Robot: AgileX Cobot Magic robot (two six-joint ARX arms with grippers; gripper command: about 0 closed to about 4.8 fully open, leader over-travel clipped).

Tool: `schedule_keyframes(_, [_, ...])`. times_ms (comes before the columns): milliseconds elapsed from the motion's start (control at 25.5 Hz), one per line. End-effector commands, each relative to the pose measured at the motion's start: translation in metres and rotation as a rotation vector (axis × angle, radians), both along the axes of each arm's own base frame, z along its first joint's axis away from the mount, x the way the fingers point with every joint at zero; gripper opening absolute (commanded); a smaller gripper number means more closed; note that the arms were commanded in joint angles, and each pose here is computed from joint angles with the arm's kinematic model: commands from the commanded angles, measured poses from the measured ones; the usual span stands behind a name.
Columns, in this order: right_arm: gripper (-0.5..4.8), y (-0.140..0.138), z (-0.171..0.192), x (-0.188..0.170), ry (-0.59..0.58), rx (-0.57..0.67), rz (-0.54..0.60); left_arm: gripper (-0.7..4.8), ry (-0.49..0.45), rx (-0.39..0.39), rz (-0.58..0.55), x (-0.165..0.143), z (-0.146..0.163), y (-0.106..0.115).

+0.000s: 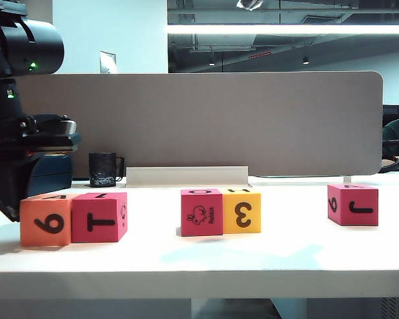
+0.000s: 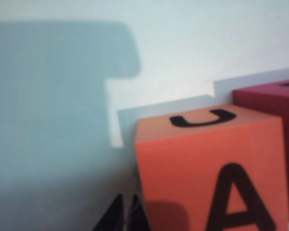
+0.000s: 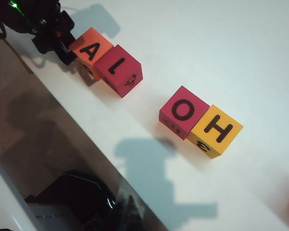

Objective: Select the appropriate blocks from the scattered letter blocks on the table and arrange them in a row to spell out "ALOHA".

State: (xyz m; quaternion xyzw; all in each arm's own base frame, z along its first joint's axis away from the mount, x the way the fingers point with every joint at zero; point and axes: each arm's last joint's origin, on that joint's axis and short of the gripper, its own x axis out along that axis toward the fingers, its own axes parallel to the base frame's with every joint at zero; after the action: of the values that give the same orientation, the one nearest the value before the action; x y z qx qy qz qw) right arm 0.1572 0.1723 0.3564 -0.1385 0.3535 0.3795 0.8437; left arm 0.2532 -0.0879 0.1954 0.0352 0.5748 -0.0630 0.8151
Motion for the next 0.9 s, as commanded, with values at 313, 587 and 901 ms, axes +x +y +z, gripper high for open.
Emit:
schedule_keyframes(313, [-0.05, 0.000, 0.003, -0.001, -0.008, 0.014, 0.000, 0.14, -0.021, -0.165, -0.030, 0.005, 0.002, -0.007])
schedule_keyframes(587, [-0.05, 0.000, 0.003, -0.001, -0.008, 0.014, 0.000, 0.12, -0.017, -0.251, -0.067, 0.006, 0.003, -0.010])
schedule_keyframes(901, [-0.05, 0.000, 0.003, -0.001, -0.008, 0.014, 0.000, 0.11, -0.043, -0.300, -0.122, 0.007, 0.005, -0.020])
